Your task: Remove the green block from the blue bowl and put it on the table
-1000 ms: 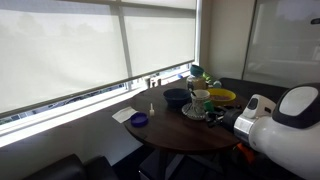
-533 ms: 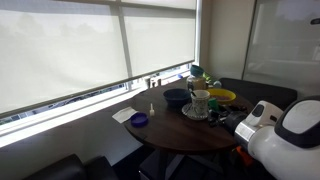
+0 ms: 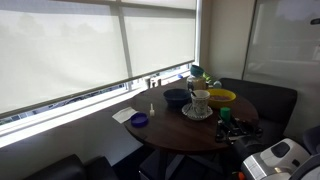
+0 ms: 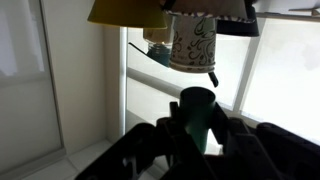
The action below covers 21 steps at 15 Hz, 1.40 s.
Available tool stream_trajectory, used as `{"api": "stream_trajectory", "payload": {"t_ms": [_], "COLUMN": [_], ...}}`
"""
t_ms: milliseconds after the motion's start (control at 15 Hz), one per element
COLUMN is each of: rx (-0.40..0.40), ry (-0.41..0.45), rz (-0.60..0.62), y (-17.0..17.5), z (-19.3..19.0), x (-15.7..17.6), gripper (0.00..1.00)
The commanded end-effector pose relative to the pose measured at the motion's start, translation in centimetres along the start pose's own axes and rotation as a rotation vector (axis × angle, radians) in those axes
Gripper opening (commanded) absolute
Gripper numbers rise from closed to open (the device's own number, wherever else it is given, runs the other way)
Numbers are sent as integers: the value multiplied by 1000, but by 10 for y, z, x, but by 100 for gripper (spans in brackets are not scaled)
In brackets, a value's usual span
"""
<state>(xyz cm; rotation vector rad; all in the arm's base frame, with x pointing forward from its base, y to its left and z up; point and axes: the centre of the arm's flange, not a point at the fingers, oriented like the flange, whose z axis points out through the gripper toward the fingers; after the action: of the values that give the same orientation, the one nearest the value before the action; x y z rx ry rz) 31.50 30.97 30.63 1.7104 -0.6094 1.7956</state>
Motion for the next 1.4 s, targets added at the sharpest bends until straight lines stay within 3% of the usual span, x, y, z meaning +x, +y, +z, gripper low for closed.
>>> {"api": "stream_trajectory", "payload": {"t_ms": [0, 267, 333, 400, 467, 533, 1333], "rx": [-36, -69, -52, -60, -62, -62, -79], "ry": [-32, -20, -44, -47, -48, -48, -24], "rz": [43, 20, 16, 13, 9, 7, -18], "y": [-40, -66, -39, -43, -43, -42, -49], "z": [1, 12, 17, 20, 21, 21, 28], "x": [-39, -53, -46, -50, -52, -52, -79], "gripper": [8, 8, 8, 33, 33, 8, 8]}}
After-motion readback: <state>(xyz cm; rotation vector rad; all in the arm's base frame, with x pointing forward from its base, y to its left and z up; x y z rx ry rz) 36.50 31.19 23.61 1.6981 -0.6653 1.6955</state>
